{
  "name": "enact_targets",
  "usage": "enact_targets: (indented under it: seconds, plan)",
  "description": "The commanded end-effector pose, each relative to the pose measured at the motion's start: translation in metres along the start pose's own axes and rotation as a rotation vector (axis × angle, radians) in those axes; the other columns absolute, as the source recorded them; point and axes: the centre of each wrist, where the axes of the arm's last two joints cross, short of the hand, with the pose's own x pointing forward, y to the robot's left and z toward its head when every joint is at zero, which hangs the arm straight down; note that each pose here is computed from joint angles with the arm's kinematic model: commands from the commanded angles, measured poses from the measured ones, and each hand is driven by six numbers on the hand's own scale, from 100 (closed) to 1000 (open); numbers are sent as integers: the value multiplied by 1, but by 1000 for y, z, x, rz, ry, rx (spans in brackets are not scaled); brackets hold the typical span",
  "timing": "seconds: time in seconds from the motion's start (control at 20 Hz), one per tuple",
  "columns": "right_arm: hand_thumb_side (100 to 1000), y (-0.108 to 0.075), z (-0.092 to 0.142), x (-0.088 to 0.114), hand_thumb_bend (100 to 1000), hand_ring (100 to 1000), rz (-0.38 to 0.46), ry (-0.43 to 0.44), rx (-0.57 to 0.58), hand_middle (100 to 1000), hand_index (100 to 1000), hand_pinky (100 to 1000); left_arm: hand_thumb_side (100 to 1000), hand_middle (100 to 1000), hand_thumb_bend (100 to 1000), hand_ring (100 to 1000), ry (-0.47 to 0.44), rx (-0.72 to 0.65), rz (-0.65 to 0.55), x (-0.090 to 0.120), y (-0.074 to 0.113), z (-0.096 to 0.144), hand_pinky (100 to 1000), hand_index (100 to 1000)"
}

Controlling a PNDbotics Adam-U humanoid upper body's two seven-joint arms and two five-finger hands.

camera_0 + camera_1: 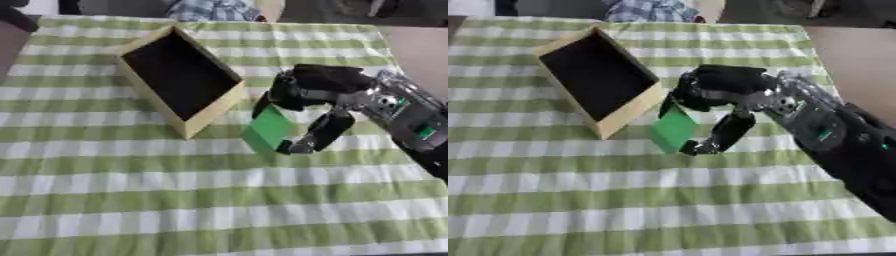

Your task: Pick up objects on the table and place them in the box.

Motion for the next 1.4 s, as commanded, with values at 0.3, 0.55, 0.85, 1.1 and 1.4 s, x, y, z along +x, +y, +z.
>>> enact_targets:
  seconds: [0.3,0.55,0.85,1.1,1.4]
  plan:
    - [256,-51,-6,-14,100,118,-19,72,-138,151,400,100,565,580,100,635,-35,-3,-28,6,6,-8,534,716]
    - [261,-68,-20,-35,100,114,-20,138,-184,150,399,100,565,580,100,635,-39,-3,-25,6,6,-9,534,716]
    - [263,-78,-41,-65,100,113,-35,224,-232,150,398,100,565,580,100,635,-45,-5,-24,6,5,-11,535,715]
    - [267,-80,-63,-75,100,112,-37,244,-277,149,398,100,566,580,100,635,-53,-4,-16,7,4,-12,536,715]
    - [267,-83,-95,-74,100,119,-9,262,-308,157,404,100,566,580,100,635,-70,-4,-6,8,2,-16,536,715]
